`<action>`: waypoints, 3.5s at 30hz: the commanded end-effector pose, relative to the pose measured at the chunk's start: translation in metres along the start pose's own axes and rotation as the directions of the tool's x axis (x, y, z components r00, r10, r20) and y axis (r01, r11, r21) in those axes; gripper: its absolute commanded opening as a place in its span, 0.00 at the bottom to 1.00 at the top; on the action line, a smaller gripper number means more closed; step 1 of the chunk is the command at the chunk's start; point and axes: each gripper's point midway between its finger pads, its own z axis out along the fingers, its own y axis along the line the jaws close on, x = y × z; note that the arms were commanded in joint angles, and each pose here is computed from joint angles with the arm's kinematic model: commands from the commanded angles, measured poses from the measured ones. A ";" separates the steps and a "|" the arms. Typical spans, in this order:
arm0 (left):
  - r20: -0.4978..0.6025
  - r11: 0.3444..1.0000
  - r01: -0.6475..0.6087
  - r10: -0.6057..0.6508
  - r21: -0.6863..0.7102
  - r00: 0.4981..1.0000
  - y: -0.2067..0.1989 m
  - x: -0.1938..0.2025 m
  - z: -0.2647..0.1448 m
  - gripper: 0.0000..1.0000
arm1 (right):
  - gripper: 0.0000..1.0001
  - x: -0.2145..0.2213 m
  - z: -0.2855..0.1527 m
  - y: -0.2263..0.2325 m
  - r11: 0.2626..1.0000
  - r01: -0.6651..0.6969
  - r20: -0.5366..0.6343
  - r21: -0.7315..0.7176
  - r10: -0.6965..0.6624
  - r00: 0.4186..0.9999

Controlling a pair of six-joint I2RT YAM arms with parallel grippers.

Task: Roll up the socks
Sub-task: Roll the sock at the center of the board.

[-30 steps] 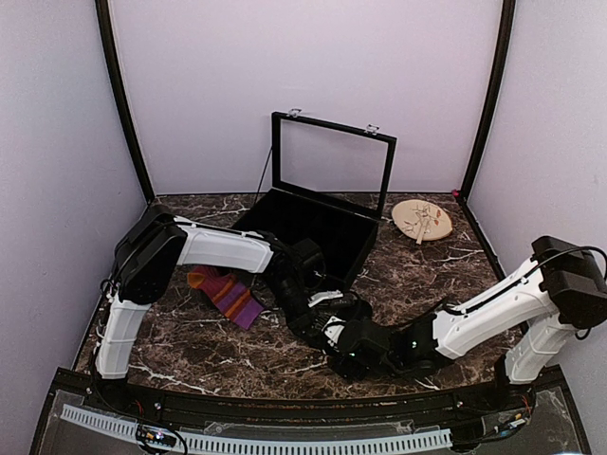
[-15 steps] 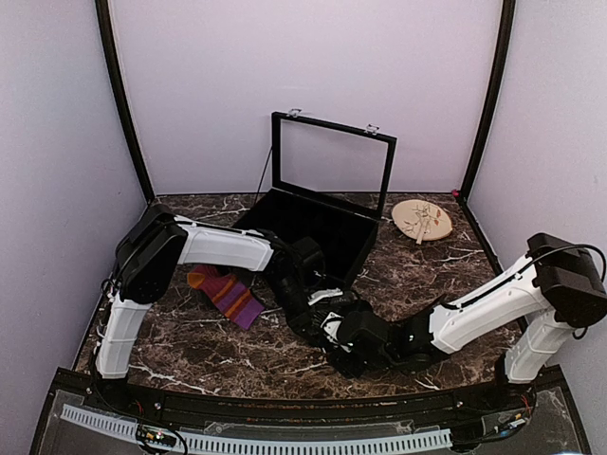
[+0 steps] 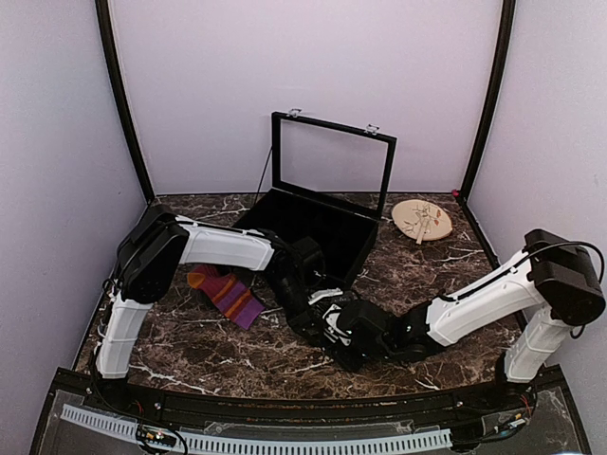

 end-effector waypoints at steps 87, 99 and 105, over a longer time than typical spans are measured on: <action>0.008 0.436 -0.529 0.777 -0.728 0.629 -0.061 -0.009 -0.025 0.37 | 0.00 0.025 -0.020 0.023 0.664 -0.582 -0.431 -0.470 0.403 0.807; -0.106 0.330 -0.628 0.826 -0.705 0.553 -0.066 0.006 0.007 0.37 | 0.00 0.025 -0.022 0.020 0.639 -0.604 -0.451 -0.477 0.412 0.792; -0.137 0.291 -0.640 0.835 -0.711 0.532 -0.061 0.002 0.011 0.38 | 0.01 0.024 -0.021 0.021 0.630 -0.608 -0.457 -0.483 0.410 0.789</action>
